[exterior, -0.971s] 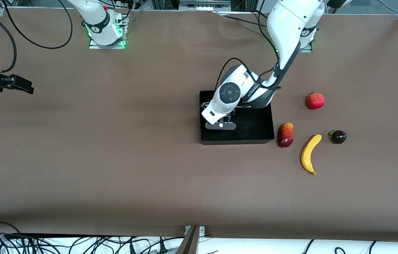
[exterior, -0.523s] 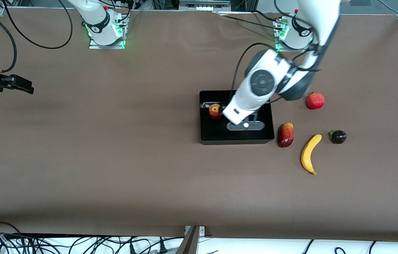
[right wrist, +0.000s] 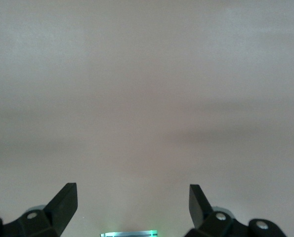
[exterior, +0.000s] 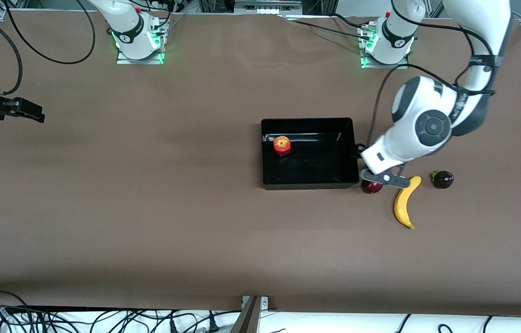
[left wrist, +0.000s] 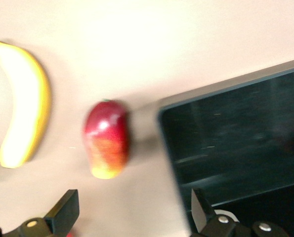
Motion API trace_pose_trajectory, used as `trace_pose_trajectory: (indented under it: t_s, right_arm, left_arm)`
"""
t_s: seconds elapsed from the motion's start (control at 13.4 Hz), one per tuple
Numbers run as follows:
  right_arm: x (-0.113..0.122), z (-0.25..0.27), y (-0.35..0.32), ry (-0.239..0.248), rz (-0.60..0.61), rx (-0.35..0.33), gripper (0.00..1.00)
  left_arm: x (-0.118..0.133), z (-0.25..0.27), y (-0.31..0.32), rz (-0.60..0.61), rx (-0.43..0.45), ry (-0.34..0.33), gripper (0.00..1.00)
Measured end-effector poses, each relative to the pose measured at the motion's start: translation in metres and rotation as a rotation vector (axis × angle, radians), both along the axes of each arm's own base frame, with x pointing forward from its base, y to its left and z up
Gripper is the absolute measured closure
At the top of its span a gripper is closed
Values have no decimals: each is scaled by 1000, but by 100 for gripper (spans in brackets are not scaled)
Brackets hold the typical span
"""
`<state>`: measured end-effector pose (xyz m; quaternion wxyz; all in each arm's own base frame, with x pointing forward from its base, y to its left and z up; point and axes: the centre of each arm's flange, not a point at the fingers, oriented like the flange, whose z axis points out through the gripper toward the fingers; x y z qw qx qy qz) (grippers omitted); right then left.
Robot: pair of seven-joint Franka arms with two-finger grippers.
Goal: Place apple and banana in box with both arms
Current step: 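Move the left gripper from the box to the yellow banana, then lower the left gripper and close it around the banana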
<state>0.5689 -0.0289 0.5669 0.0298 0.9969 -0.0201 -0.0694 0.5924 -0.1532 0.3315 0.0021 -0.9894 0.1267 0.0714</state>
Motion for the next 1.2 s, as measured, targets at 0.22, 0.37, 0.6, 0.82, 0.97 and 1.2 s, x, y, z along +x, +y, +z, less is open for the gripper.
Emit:
trace_pose_trajectory:
  t_s: [0.22, 0.37, 0.6, 0.82, 0.97, 1.2]
  right_arm:
    - [0, 0, 0, 1, 0, 0, 0]
    - [0, 0, 0, 1, 0, 0, 0]
    - [0, 0, 1, 1, 3, 0, 0]
    - [0, 0, 2, 0, 3, 0, 0]
    - [0, 0, 2, 0, 3, 0, 0]
    - [0, 0, 2, 0, 3, 0, 0]
  left_arm:
    - [18, -14, 50, -121, 32, -62, 0]
    - [29, -46, 90, -208, 30, -89, 0]
    - [37, -99, 121, -317, 25, -97, 0]
    - [39, -123, 128, -383, 20, -108, 0]
    - [38, -138, 135, -392, 18, -102, 0]
    - [37, -145, 137, -394, 16, -97, 9]
